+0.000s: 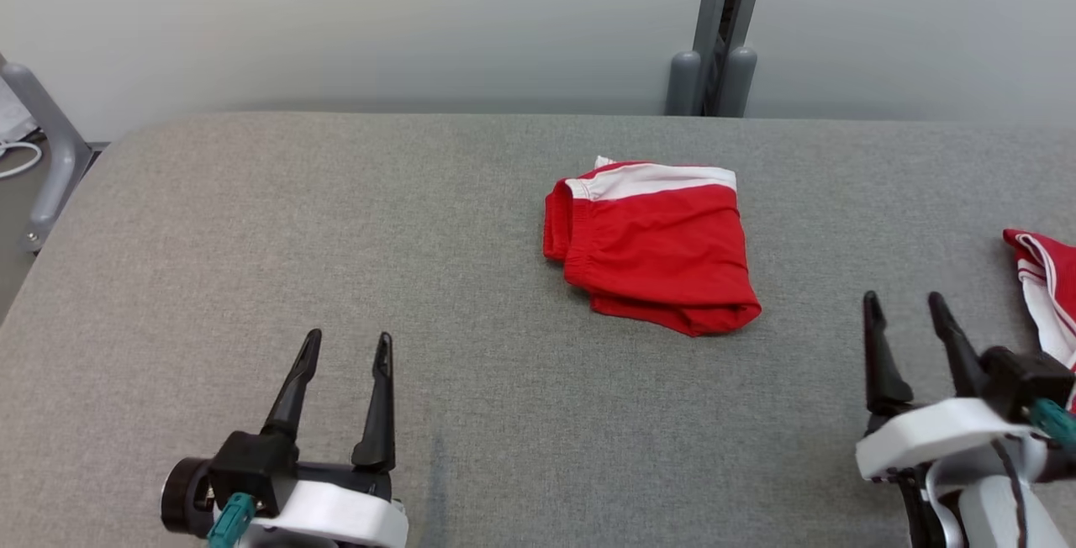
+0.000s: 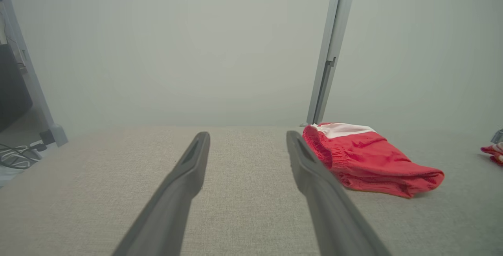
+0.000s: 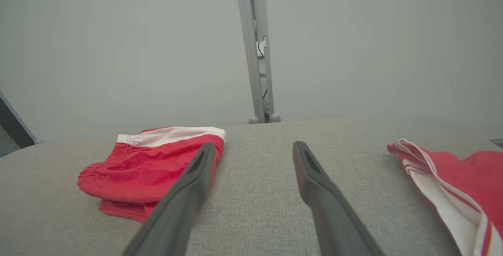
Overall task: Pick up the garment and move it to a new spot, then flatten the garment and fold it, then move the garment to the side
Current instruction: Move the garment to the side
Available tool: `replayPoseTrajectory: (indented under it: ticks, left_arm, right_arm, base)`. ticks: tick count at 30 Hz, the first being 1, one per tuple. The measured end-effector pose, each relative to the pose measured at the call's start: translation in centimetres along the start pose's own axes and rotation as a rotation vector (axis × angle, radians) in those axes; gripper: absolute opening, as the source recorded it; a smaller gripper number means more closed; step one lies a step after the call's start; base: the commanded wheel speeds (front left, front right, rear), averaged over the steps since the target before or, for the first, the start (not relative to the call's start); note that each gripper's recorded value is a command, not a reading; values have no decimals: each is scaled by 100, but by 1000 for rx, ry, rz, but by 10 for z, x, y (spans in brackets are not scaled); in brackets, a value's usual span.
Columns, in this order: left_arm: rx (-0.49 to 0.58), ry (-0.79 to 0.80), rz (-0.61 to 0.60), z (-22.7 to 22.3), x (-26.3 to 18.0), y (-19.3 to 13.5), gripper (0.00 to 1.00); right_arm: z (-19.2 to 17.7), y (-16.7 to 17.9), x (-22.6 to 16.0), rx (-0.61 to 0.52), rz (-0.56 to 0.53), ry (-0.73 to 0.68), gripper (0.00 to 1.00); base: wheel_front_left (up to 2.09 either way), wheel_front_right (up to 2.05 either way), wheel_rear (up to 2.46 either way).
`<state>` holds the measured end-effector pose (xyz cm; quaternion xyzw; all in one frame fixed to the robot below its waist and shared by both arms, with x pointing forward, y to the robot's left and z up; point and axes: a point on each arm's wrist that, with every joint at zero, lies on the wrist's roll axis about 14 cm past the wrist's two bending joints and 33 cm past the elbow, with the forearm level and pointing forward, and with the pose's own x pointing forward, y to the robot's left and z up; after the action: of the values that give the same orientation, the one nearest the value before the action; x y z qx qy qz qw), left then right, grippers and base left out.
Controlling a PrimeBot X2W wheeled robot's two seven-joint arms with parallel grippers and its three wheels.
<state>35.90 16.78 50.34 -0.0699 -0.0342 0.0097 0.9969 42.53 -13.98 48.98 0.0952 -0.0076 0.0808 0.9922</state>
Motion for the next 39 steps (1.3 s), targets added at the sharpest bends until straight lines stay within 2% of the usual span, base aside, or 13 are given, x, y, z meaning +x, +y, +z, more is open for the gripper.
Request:
replayPoseTrajectory:
  ticks: [4, 5, 12, 19, 24, 28, 35, 36, 37, 38, 39]
  left_arm:
    - [2, 10, -16, -3, 5, -4, 100]
    - [6, 21, -18, -7, 8, -4, 100]
    - [19, 55, -2, -19, 15, 2, 100]
    - [28, 81, 42, -26, 18, 16, 100]
    - [38, 97, 83, -29, 15, 27, 100]
    - [52, 111, 111, -32, 10, 34, 100]
    - [63, 114, 141, -31, 6, 42, 100]
    - [63, 114, 143, -30, 6, 43, 100]
    - [63, 113, 145, -30, 5, 43, 100]
    - [64, 112, 146, -30, 5, 44, 100]
    - [64, 111, 147, -29, 5, 44, 100]
  right_arm:
    - [-23, 13, 14, 31, 47, 122, 100]
    - [-35, 17, 23, 116, 47, 185, 100]
    - [-51, 22, 60, 251, 78, 295, 100]
    - [-84, 27, 93, 303, 115, 466, 100]
    - [-107, 42, 107, 435, 123, 578, 100]
    - [-116, 58, 117, 470, 157, 625, 100]
    - [-126, 79, 122, 465, 214, 684, 100]
    - [-126, 82, 123, 463, 220, 686, 78]
    - [-126, 83, 123, 462, 224, 689, 42]
    - [-127, 85, 122, 458, 228, 691, 14]
    - [-127, 87, 122, 449, 233, 693, 0]
  base:
    - [0, 0, 0]
    - [0, 0, 0]
    - [0, 0, 0]
    - [0, 0, 0]
    - [0, 0, 0]
    - [0, 0, 0]
    - [0, 0, 0]
    - [0, 0, 0]
    - [0, 0, 0]
    - [0, 0, 0]
    - [0, 0, 0]
